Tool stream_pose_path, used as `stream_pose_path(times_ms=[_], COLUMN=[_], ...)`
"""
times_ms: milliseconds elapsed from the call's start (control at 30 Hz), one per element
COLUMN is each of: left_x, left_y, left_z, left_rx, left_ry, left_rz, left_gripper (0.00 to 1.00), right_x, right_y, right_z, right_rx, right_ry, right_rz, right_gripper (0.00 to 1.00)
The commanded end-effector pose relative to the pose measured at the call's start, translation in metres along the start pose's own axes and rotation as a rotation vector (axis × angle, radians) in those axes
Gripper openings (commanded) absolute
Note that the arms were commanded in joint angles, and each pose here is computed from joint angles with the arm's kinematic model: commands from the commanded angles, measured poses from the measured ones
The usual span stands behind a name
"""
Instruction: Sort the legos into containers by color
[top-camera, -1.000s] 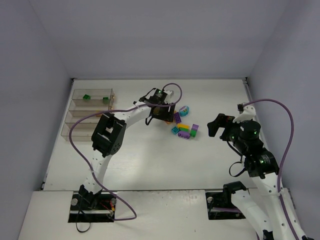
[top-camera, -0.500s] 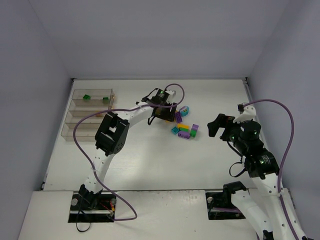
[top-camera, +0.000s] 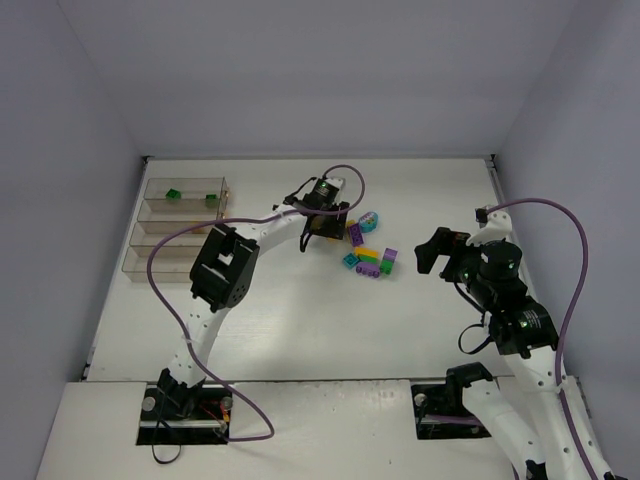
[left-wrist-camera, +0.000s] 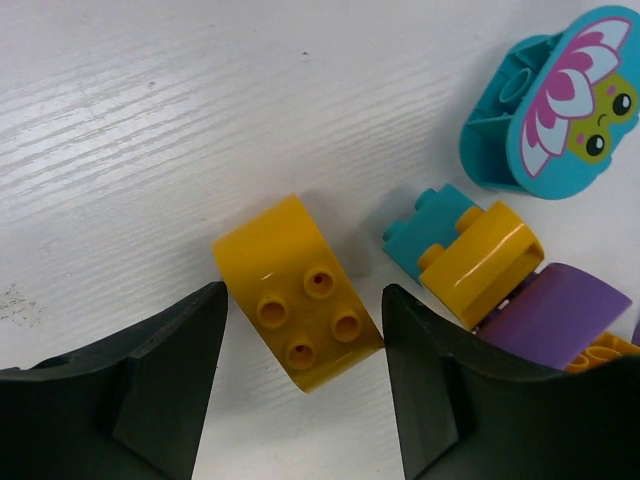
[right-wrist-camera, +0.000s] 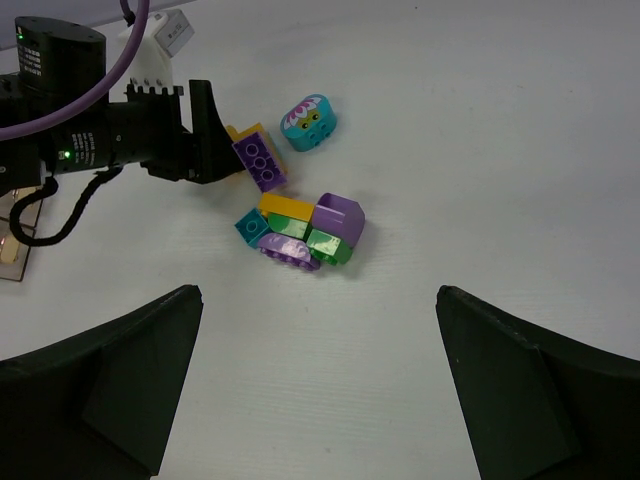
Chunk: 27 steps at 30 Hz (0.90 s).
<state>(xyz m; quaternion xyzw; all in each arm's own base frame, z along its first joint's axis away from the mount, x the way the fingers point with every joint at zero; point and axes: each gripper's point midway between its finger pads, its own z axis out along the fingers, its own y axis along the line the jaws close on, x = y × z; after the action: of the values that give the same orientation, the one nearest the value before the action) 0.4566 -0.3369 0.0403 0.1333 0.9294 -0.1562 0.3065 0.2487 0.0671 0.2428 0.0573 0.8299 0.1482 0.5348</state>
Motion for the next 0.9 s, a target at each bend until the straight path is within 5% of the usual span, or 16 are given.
stream_pose_path(times_ms=[0,767,867], left_x=[-0.029,-0.038,-0.041], left_y=[-0.001,0.010,0.009], left_z=[-0.024,-0.026,-0.025], left_rx=[-0.041,-0.085,-0.078], left_ry=[-0.103,-0.151,-0.160], left_rz=[-0.051,0.051,0.063], left_gripper=[0.56,0.51,0.37], right_x=[-0.010,-0.005,-0.005], right_y=[0.000,0.001,0.001], right_z=[0.002,-0.002,-0.001], right_rx=[0.005,-0.011,-0.011], right_ry=[-0.038,-0.038,-0.037], right_rz=[0.007,0.019,0.019], right_gripper=[1.00,1.00,1.00])
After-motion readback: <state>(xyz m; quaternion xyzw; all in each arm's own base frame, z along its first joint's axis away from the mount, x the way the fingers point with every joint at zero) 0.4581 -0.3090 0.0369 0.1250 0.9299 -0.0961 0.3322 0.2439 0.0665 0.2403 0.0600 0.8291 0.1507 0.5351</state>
